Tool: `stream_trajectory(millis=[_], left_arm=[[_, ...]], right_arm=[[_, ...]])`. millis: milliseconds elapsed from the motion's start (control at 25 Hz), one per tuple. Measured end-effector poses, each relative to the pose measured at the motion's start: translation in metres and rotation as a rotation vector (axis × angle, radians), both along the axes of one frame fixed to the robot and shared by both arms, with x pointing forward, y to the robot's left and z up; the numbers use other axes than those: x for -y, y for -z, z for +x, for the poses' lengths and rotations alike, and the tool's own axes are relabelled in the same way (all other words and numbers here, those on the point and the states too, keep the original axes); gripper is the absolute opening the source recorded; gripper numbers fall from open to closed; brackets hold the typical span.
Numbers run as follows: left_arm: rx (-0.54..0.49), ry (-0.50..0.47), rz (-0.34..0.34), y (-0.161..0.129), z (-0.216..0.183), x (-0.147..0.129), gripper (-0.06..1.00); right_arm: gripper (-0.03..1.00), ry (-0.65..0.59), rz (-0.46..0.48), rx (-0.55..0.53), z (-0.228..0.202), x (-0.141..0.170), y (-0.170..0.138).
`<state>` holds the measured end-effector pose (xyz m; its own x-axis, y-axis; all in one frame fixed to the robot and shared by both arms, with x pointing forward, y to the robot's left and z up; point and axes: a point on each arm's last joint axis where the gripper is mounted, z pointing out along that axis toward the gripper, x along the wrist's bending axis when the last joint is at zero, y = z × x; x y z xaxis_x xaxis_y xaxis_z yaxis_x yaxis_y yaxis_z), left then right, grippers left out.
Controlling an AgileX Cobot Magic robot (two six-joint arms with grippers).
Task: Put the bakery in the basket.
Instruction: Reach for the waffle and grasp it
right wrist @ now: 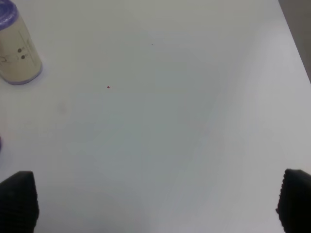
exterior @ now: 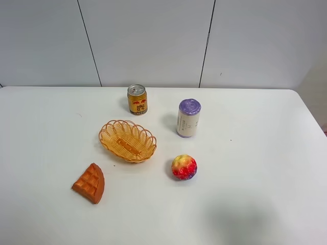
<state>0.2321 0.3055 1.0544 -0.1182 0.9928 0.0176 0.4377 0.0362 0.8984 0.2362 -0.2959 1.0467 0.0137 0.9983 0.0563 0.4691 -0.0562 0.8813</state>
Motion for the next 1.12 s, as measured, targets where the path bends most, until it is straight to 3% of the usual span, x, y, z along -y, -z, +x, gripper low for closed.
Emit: stream_trajectory(millis=[880,1000,1120], left_arm=[[-0.003,-0.012,0.02,-0.009,0.006,-0.002,0.94],[0.019,0.013,-0.018,-0.033,0.023,0.0,0.94],[-0.029,0.046,-0.088,-0.049,0.052,0.004,0.94]], right_arm=[[0.99,0.0,0.0,0.0,0.0,0.0,0.0],[0.99,0.0,0.0,0.0,0.0,0.0,0.0],[0.99,0.0,0.0,0.0,0.0,0.0,0.0]])
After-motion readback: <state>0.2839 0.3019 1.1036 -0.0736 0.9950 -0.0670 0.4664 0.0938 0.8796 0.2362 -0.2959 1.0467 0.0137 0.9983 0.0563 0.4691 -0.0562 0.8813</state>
